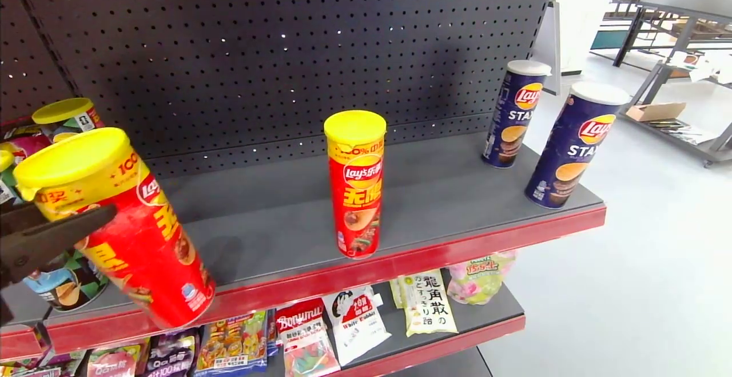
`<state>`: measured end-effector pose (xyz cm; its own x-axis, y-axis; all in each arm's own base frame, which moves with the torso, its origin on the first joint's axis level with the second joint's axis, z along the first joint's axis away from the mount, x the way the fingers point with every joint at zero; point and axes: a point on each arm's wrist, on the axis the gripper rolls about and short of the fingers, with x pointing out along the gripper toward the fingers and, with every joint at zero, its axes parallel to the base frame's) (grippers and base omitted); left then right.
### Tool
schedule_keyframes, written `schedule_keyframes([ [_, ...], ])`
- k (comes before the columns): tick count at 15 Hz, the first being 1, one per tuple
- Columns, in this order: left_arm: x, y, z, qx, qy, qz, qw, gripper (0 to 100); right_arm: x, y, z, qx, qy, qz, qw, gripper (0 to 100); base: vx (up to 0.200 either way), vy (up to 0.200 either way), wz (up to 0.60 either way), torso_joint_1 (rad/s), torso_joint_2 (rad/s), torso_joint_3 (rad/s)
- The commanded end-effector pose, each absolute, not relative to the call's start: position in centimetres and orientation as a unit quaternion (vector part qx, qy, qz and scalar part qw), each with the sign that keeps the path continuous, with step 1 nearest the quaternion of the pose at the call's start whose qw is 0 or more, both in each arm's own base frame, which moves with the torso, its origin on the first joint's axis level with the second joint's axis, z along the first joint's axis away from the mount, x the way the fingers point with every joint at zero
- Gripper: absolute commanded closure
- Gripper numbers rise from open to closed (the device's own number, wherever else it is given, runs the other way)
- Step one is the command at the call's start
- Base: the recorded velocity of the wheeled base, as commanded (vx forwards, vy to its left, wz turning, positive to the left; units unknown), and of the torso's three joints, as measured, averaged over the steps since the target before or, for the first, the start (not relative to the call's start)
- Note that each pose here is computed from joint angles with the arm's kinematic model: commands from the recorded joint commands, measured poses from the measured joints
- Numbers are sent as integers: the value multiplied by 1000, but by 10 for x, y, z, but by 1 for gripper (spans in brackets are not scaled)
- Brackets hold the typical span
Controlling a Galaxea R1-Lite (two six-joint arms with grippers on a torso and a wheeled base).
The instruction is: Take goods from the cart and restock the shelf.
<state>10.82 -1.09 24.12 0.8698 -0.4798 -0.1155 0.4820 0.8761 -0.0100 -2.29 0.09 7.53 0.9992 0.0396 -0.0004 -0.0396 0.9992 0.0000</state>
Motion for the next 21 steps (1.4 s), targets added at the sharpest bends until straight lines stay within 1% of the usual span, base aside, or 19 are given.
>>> schedule_keyframes([
  [1, 158, -21, 242, 6, 83, -279, 957, 100, -23, 1, 75, 0, 1, 20, 1000, 0, 0, 0, 0, 0, 0, 0],
  [5, 217, -31, 249, 7, 79, -295, 952, 100, -23, 1, 75, 0, 1, 20, 1000, 0, 0, 0, 0, 0, 0, 0],
  [7, 238, -38, 250, 9, 78, -305, 949, 100, -23, 1, 75, 0, 1, 20, 1000, 0, 0, 0, 0, 0, 0, 0],
  [8, 260, -52, 251, 12, 69, -323, 944, 100, -23, 1, 75, 0, 1, 20, 1000, 0, 0, 0, 0, 0, 0, 0],
  [9, 276, -59, 251, 13, 64, -329, 942, 100, -23, 1, 75, 0, 1, 20, 1000, 0, 0, 0, 0, 0, 0, 0],
  [11, 299, -82, 249, 16, 60, -356, 932, 100, -23, 1, 75, 0, 1, 20, 1000, 0, 0, 0, 0, 0, 0, 0],
  [12, 315, -94, 244, 18, 52, -368, 928, 100, -23, 1, 75, 0, 1, 20, 1000, 0, 0, 0, 0, 0, 0, 0],
  [13, 325, -100, 240, 19, 44, -373, 927, 100, -23, 1, 75, 0, 1, 20, 1000, 0, 0, 0, 0, 0, 0, 0],
  [16, 341, -114, 226, 19, 49, -384, 922, 100, -23, 1, 75, 0, 1, 20, 1000, 0, 0, 0, 0, 0, 0, 0],
  [17, 347, -120, 224, 20, 48, -390, 919, 100, -23, 1, 75, 0, 1, 20, 1000, 0, 0, 0, 0, 0, 0, 0],
  [19, 358, -125, 226, 21, 37, -391, 919, 100, -23, 1, 75, 0, 1, 20, 1000, 0, 0, 0, 0, 0, 0, 0],
  [21, 365, -127, 222, 21, 39, -391, 919, 100, -23, 1, 75, 0, 1, 20, 1000, 0, 0, 0, 0, 0, 0, 0],
])
